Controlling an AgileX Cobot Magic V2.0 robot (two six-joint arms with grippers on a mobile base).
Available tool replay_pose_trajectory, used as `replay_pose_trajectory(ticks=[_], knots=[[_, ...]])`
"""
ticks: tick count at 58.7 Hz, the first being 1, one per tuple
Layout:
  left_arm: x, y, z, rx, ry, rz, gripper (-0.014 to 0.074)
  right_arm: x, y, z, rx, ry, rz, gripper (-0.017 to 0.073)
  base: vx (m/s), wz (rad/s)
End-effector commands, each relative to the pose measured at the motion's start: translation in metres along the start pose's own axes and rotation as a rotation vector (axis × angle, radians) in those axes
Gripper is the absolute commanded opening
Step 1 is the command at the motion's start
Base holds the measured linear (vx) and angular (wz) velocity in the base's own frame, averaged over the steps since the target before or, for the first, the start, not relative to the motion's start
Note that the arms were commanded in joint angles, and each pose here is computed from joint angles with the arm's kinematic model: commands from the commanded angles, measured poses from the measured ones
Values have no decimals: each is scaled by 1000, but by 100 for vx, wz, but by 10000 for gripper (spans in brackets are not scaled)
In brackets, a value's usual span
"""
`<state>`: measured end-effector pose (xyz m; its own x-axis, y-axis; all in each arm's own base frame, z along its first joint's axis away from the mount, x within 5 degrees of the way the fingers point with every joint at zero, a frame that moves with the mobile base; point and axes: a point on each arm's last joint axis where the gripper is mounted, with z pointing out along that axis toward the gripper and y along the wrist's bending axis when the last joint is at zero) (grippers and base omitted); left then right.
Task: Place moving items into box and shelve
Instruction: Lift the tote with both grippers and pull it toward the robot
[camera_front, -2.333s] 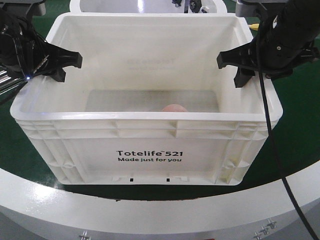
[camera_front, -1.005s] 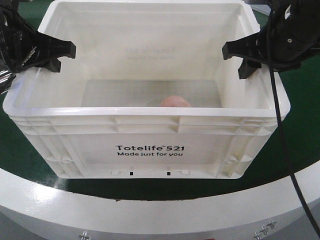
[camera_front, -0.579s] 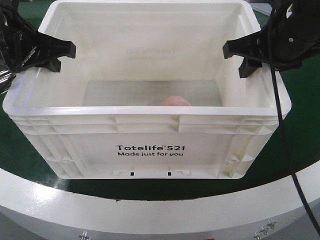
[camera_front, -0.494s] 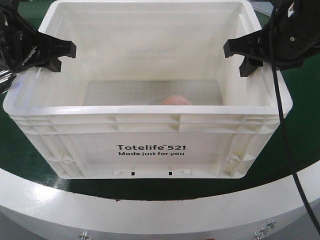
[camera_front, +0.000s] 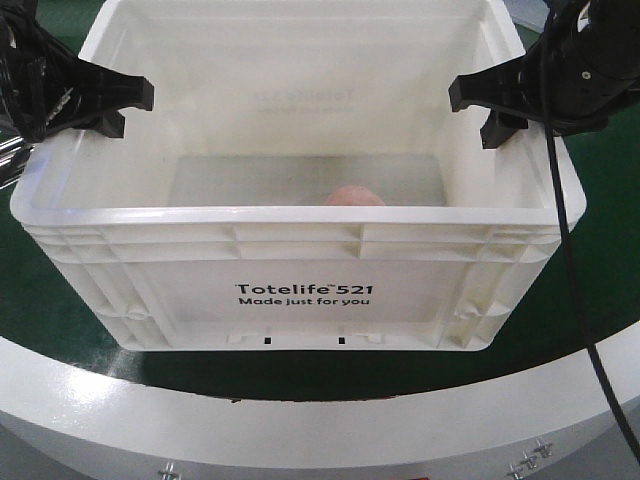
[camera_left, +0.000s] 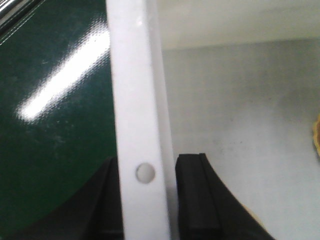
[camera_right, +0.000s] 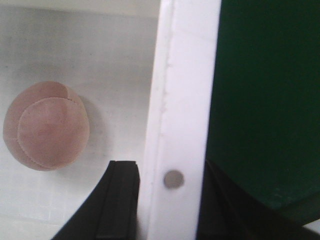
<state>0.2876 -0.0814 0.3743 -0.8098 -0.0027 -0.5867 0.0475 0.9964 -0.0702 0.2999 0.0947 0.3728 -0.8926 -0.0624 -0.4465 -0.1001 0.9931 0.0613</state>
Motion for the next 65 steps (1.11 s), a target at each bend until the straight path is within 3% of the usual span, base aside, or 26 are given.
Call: replay_pose_trajectory(ticks=[1, 65], knots=[[-18, 3, -41, 29, -262, 3, -1, -8, -7, -35, 19, -183, -24, -8, 0, 0], [-17, 4, -44, 28, -261, 3, -1, -9, -7, -36, 11, -202, -23, -8, 0, 0]])
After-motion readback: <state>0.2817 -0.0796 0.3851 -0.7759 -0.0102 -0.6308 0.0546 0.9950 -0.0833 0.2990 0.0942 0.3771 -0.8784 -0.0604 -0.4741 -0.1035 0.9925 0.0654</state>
